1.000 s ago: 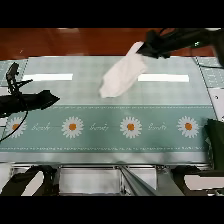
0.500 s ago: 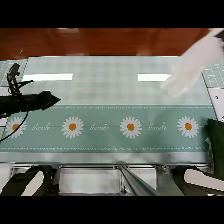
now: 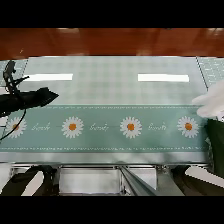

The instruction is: Fold the shirts.

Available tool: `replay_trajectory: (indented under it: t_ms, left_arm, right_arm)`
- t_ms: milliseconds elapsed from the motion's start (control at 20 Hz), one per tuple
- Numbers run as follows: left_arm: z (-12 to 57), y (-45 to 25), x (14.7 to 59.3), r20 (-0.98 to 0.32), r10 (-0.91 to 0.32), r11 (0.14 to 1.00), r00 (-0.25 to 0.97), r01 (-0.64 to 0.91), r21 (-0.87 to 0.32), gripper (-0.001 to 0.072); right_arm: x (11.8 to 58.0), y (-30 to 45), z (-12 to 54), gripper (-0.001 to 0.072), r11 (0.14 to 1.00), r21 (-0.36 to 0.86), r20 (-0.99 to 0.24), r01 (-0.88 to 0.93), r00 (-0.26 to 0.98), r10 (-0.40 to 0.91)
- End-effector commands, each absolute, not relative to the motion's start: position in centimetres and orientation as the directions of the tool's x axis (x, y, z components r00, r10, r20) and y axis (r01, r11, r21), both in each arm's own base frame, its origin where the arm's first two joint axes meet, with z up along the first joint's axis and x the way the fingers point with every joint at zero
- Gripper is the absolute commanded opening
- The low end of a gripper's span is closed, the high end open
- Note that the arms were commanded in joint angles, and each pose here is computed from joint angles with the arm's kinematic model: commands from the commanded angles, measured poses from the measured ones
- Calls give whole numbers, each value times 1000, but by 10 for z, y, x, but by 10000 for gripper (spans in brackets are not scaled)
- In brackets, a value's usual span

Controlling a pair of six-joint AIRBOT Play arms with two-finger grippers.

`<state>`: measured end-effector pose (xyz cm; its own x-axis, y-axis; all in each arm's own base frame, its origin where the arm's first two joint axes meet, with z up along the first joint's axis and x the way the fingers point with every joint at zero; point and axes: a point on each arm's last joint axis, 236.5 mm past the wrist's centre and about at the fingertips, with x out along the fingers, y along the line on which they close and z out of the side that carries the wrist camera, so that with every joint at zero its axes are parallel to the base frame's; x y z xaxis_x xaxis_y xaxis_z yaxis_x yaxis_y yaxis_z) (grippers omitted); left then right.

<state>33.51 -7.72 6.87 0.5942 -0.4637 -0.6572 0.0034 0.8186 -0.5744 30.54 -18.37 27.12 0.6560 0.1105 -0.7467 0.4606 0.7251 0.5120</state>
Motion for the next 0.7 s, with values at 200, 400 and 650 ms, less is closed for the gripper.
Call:
replay_trajectory:
  t_ms: [200,400,650]
  left_arm:
    - [87,-49,367,-582,-352,839,733,-28,-543,22]
    - [95,-38,378,-548,-308,847,778,-39,-531,21]
    - [108,-20,393,-489,-232,854,841,-65,-516,22]
  right_arm:
    - [166,-246,218,21,427,365,-884,827,452,-120]
    - [61,-236,155,21,143,143,-979,979,161,-123]
    - [-6,-202,100,68,50,-112,-993,992,-113,21]
